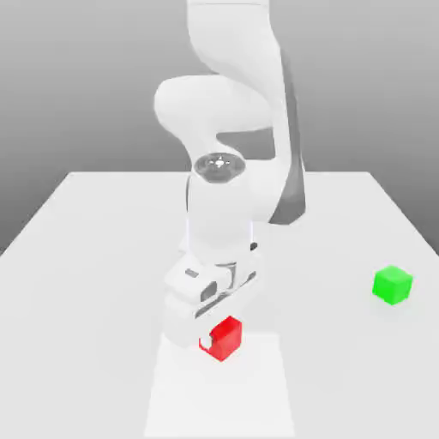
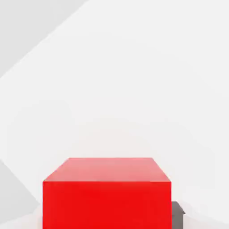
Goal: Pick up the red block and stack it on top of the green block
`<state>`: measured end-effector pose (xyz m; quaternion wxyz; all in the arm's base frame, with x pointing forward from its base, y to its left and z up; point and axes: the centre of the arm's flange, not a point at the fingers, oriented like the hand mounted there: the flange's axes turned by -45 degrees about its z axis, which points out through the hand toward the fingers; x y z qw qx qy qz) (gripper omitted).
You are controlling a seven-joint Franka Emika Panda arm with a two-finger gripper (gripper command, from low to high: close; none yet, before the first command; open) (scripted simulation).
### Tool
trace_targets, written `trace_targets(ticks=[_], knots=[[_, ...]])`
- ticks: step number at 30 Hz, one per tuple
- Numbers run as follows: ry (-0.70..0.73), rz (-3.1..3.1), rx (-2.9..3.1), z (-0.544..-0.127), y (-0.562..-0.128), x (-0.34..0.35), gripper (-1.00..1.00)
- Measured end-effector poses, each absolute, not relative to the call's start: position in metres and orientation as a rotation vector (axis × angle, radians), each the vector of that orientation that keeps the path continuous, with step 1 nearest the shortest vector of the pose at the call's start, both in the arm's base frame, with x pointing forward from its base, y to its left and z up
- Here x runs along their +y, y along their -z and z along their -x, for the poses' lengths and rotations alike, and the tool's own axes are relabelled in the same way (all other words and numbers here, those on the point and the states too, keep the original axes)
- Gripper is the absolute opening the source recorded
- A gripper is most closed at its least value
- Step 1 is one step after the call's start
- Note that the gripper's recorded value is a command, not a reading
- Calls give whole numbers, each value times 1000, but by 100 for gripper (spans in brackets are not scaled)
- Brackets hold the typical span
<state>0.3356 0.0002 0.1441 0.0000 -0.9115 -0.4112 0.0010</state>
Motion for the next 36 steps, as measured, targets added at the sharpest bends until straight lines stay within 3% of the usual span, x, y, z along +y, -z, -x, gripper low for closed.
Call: trace_targets(ticks=[9, 15, 20, 25, 32, 33, 36], knots=[[-2, 2854, -1310, -336, -205, 4, -100], [1, 2575, -1805, -330, -222, 121, -100], [2, 2227, -2221, -285, -233, 229, -100], [-1, 1808, -2570, -203, -244, 320, -100], [-1, 1688, -2653, -177, -191, 341, -100], [-2, 1686, -2653, -176, -184, 340, 100], [-2, 1686, -2653, -176, -184, 340, 100]])
